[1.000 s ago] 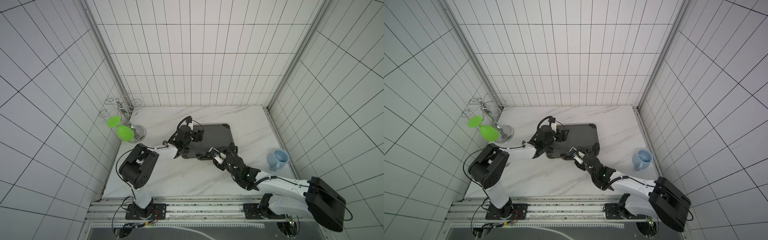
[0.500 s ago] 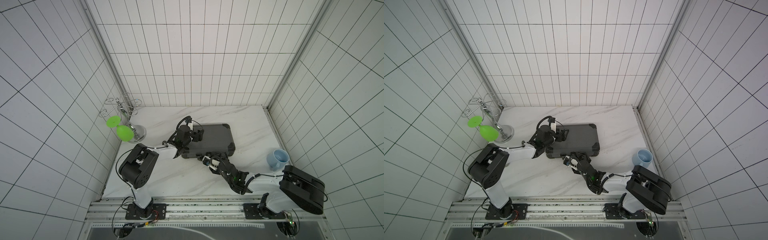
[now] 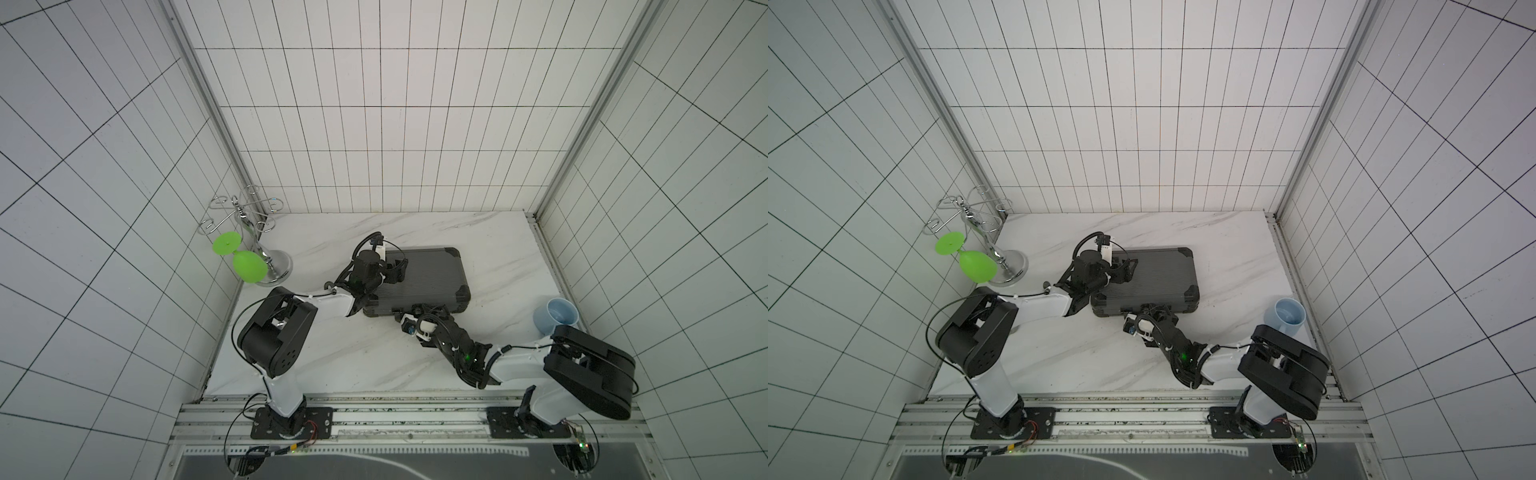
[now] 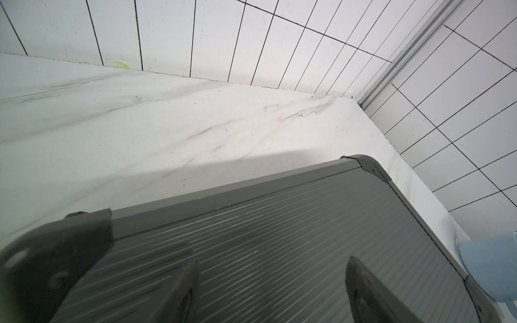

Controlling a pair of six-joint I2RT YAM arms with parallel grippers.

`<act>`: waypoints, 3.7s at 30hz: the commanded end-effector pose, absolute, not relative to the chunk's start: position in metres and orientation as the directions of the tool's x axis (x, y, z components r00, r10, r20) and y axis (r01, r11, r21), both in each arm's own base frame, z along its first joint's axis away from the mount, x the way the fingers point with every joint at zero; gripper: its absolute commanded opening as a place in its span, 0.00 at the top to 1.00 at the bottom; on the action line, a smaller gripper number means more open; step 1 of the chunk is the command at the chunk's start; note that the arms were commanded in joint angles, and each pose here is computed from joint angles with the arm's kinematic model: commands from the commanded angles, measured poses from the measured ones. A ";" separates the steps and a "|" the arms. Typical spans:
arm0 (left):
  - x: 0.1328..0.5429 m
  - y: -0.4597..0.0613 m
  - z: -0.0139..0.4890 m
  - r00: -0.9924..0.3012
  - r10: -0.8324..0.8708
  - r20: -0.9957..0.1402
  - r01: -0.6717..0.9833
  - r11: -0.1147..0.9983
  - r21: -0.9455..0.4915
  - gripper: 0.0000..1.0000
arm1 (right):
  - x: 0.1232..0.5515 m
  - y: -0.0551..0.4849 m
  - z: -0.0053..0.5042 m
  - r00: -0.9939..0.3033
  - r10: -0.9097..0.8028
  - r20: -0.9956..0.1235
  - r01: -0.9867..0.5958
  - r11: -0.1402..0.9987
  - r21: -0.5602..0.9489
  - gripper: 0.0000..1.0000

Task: Close the poker set cases
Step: Adjust the poker set case at the center of the board, then fasten the fastener on the poker set case.

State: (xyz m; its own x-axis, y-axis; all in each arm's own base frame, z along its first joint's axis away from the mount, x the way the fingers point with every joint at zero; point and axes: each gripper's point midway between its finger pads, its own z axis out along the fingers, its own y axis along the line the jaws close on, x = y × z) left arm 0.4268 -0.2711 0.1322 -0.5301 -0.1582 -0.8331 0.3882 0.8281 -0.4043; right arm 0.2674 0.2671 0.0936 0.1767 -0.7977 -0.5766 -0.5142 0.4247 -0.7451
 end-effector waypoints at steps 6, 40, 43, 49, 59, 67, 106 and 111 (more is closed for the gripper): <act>0.391 -0.243 0.037 -0.753 -0.087 -0.652 0.236 0.890 -0.391 0.19 | 0.278 0.274 0.097 0.211 -0.812 -0.544 -0.460 0.408 -0.788 0.56; 0.391 -0.241 0.041 -0.748 -0.094 -0.657 0.238 0.886 -0.398 0.18 | 0.292 0.263 0.111 0.120 -0.766 -0.631 -0.488 0.508 -0.710 0.70; 0.391 -0.240 0.041 -0.747 -0.095 -0.658 0.237 0.887 -0.397 0.19 | 0.293 0.260 0.116 0.139 -0.780 -0.611 -0.436 0.505 -0.745 0.69; 0.391 -0.240 0.043 -0.743 -0.097 -0.662 0.238 0.887 -0.396 0.18 | 0.298 0.251 0.124 0.137 -0.784 -0.606 -0.309 0.547 -0.778 0.67; 0.391 -0.238 0.045 -0.739 -0.098 -0.666 0.239 0.887 -0.396 0.19 | 0.294 0.243 0.127 0.131 -0.752 -0.646 -0.280 0.597 -0.752 0.55; 0.390 -0.243 0.058 -0.722 -0.083 -0.687 0.277 0.875 -0.397 0.18 | 0.269 0.241 0.115 0.101 -0.704 -0.703 -0.522 0.564 -0.640 0.54; 0.387 -0.280 0.041 -0.729 0.031 -0.684 0.374 0.855 -0.359 0.12 | 0.266 0.273 0.098 0.057 -0.697 -0.715 -0.742 0.449 -0.497 0.67; 0.388 -0.279 0.044 -0.724 0.029 -0.689 0.374 0.856 -0.357 0.12 | 0.276 0.281 0.111 0.083 -0.671 -0.737 -0.731 0.461 -0.502 0.66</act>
